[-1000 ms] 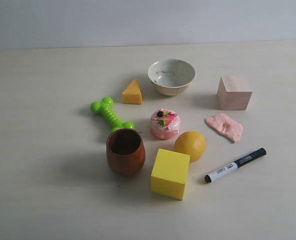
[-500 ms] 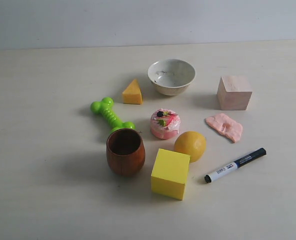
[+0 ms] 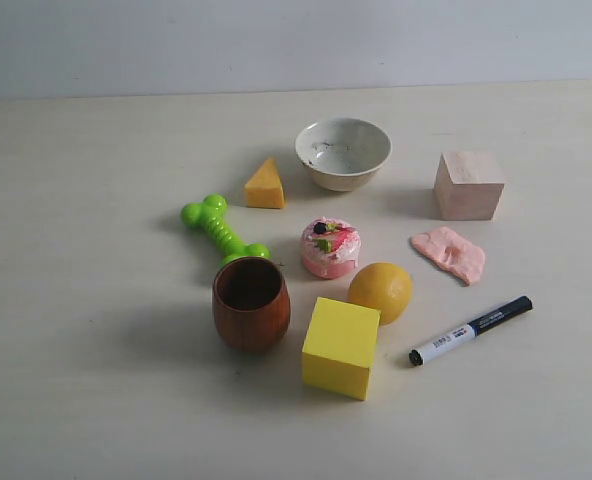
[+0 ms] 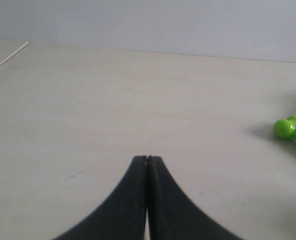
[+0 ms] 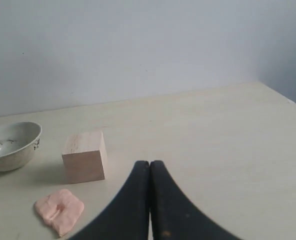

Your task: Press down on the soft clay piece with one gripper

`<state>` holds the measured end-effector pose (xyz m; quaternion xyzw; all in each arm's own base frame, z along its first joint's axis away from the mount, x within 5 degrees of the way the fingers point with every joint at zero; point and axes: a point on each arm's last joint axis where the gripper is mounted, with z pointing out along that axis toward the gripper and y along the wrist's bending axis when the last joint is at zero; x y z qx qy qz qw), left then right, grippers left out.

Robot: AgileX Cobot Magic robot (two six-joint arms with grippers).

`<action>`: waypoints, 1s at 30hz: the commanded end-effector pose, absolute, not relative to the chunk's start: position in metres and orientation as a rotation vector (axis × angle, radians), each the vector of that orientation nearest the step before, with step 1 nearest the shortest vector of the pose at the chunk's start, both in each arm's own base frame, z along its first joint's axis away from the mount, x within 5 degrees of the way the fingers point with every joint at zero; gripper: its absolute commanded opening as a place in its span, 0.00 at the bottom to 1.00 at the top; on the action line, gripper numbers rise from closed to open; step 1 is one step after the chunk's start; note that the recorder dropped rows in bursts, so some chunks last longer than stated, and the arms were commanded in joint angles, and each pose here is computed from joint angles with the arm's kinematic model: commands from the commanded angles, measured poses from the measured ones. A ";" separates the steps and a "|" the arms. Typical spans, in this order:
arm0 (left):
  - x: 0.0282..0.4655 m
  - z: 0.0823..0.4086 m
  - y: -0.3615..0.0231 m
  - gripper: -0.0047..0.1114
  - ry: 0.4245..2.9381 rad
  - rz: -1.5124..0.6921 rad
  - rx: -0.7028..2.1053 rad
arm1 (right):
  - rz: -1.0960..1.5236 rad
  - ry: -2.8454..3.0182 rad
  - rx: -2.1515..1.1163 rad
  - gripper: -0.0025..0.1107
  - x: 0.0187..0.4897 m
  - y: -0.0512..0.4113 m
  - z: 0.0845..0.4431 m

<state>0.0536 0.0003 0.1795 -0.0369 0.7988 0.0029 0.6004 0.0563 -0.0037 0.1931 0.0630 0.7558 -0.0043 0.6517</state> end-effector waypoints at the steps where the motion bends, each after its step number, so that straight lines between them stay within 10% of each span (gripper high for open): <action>1: 0.053 0.181 0.000 0.04 1.835 -0.004 -0.088 | -0.039 1.753 0.118 0.02 0.055 -0.004 0.188; 30: 0.053 0.181 0.000 0.04 1.835 -0.004 -0.088 | -0.072 1.794 0.177 0.02 0.054 -0.006 0.184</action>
